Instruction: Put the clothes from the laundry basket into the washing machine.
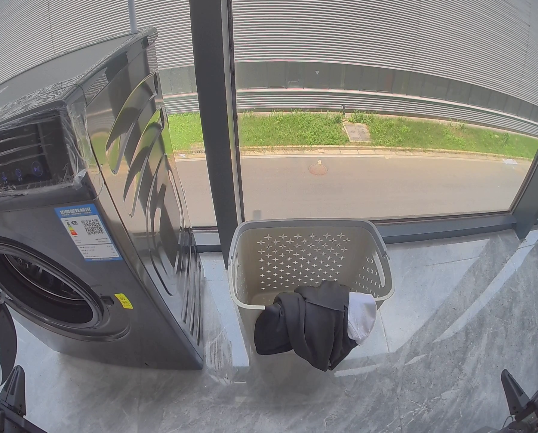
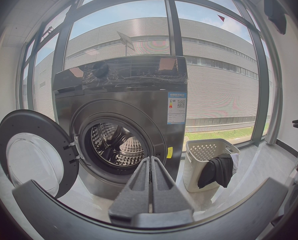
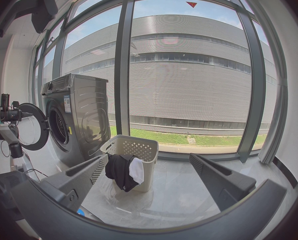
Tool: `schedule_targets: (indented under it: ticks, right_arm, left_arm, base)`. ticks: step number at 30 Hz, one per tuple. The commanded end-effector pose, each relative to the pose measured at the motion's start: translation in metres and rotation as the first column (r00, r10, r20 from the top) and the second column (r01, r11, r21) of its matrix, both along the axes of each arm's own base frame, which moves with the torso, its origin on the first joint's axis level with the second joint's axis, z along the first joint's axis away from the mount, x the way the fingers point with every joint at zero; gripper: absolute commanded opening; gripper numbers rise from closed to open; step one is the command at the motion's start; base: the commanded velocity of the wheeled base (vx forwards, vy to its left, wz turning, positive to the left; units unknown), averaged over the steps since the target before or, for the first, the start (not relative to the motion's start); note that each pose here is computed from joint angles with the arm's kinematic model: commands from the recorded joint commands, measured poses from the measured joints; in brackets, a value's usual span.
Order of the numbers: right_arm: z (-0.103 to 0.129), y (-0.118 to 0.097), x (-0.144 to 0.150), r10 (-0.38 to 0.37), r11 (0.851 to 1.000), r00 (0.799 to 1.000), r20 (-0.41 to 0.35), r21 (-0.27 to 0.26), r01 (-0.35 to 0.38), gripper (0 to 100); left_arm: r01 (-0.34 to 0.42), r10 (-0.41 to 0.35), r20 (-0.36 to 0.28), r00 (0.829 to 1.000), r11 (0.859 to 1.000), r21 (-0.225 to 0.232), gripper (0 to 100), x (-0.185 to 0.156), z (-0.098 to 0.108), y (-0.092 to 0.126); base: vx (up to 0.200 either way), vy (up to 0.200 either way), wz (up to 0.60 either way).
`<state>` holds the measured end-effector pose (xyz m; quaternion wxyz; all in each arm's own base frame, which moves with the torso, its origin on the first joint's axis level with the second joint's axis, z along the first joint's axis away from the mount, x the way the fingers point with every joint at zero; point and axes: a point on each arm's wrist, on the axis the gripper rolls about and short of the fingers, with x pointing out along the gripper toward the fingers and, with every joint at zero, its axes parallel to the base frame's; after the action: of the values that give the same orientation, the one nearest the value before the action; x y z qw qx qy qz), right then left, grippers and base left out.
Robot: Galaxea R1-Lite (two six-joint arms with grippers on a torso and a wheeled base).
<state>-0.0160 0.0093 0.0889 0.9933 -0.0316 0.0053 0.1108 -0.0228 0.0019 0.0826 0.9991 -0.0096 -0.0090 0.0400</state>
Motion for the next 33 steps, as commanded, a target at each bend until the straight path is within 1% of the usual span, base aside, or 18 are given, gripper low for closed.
schedule_targets:
  ticks: [1,3,6,7,9,10,11,13,15,16,17,18,21,24,25,27,29,33]
  right_arm:
    - [-0.005,0.000,0.001,0.003,1.000,1.000,-0.011,-0.022,-0.003,100]
    - [0.002,0.000,0.000,0.004,0.999,1.000,0.029,-0.048,-0.002,100]
    - [0.040,0.001,-0.008,0.001,0.999,0.989,0.146,-0.045,0.005,100]
    - [0.068,0.001,-0.011,0.002,1.000,0.982,0.187,-0.028,0.004,100]
    - [0.088,0.001,-0.009,0.003,1.000,0.982,0.189,-0.013,0.000,100]
    - [0.117,0.001,-0.004,0.017,1.000,0.987,0.162,-0.005,-0.017,100]
    - [0.126,0.000,0.001,0.034,0.999,0.991,0.129,-0.004,-0.034,100]
    - [0.134,0.000,0.019,0.112,0.994,0.993,0.034,-0.021,-0.111,100]
    - [0.133,-0.001,0.042,0.193,0.980,0.979,-0.059,-0.034,-0.195,100]
    - [0.133,-0.001,0.042,0.193,0.980,0.979,-0.059,-0.034,-0.195,100]
    - [0.131,0.000,0.068,0.261,0.963,0.953,-0.151,-0.029,-0.269,100]
    - [0.130,0.001,0.082,0.289,0.954,0.937,-0.196,-0.020,-0.299,100]
    - [0.126,0.010,0.123,0.362,0.927,0.883,-0.299,0.014,-0.375,100]
    - [0.115,0.019,0.154,0.396,0.909,0.835,-0.382,0.035,-0.415,100]
    - [0.105,0.029,0.170,0.434,0.888,0.796,-0.422,0.051,-0.458,100]
    - [0.094,0.038,0.182,0.461,0.870,0.764,-0.451,0.062,-0.489,100]
    - [0.080,0.045,0.199,0.470,0.864,0.744,-0.475,0.074,-0.498,100]
    - [0.057,0.052,0.233,0.455,0.872,0.741,-0.494,0.078,-0.484,100]
  left_arm:
    - [-0.001,0.001,0.009,1.000,1.000,-0.006,0,-0.001,-0.002,0.000]
    - [0.001,-0.001,0.012,1.000,1.000,-0.018,0,-0.001,-0.001,0.000]
    - [0.000,0.000,0.014,1.000,0.999,-0.040,0,-0.001,-0.001,0.000]
    - [0.002,-0.001,0.014,1.000,0.999,-0.040,0,-0.001,-0.001,0.000]
    - [0.000,0.000,0.015,1.000,0.999,-0.040,0,-0.001,-0.001,0.000]
    - [0.002,-0.001,0.014,1.000,0.999,-0.040,0,0.000,-0.002,0.000]
    - [0.002,-0.001,0.014,1.000,0.999,-0.040,0,0.000,-0.002,0.000]
    - [0.002,-0.001,0.015,1.000,0.999,-0.040,0,-0.001,-0.001,0.000]
    - [0.002,-0.001,0.014,1.000,0.999,-0.040,0,0.000,-0.002,0.000]
    - [0.002,-0.001,0.014,1.000,0.999,-0.040,0,0.000,-0.002,0.000]
    - [0.000,0.000,0.014,1.000,0.999,-0.040,0,0.000,-0.002,0.000]
    - [0.000,0.000,0.014,1.000,0.999,-0.041,0,0.000,-0.002,0.000]
    - [0.000,0.000,0.014,1.000,0.999,-0.041,0,0.000,-0.002,0.000]
    - [0.000,0.000,0.015,1.000,0.999,-0.041,0,-0.001,-0.001,0.000]
    - [0.002,-0.001,0.014,1.000,0.999,-0.041,0,0.000,-0.002,0.000]
    - [0.000,0.000,0.014,1.000,0.999,-0.041,0,0.000,-0.002,0.000]
    - [0.000,0.000,0.014,1.000,0.999,-0.041,0,0.000,-0.002,0.000]
    - [0.000,0.000,0.012,1.000,0.999,-0.043,0,0.000,-0.002,0.000]
  base:
    - [0.000,0.000,0.00]
    - [0.000,0.000,0.00]
    - [0.000,0.000,0.00]
    - [0.000,0.000,0.00]
    - [0.000,0.000,0.00]
    - [0.000,0.000,0.00]
    - [0.000,0.000,0.00]
    - [0.000,0.000,0.00]
    - [0.000,0.000,0.00]
    - [0.000,0.000,0.00]
    - [0.000,0.000,0.00]
    - [0.000,0.000,0.00]
    - [0.000,0.000,0.00]
    - [0.000,0.000,0.00]
    - [0.000,0.000,0.00]
    - [0.000,0.000,0.00]
    - [0.000,0.000,0.00]
    - [0.000,0.000,0.00]
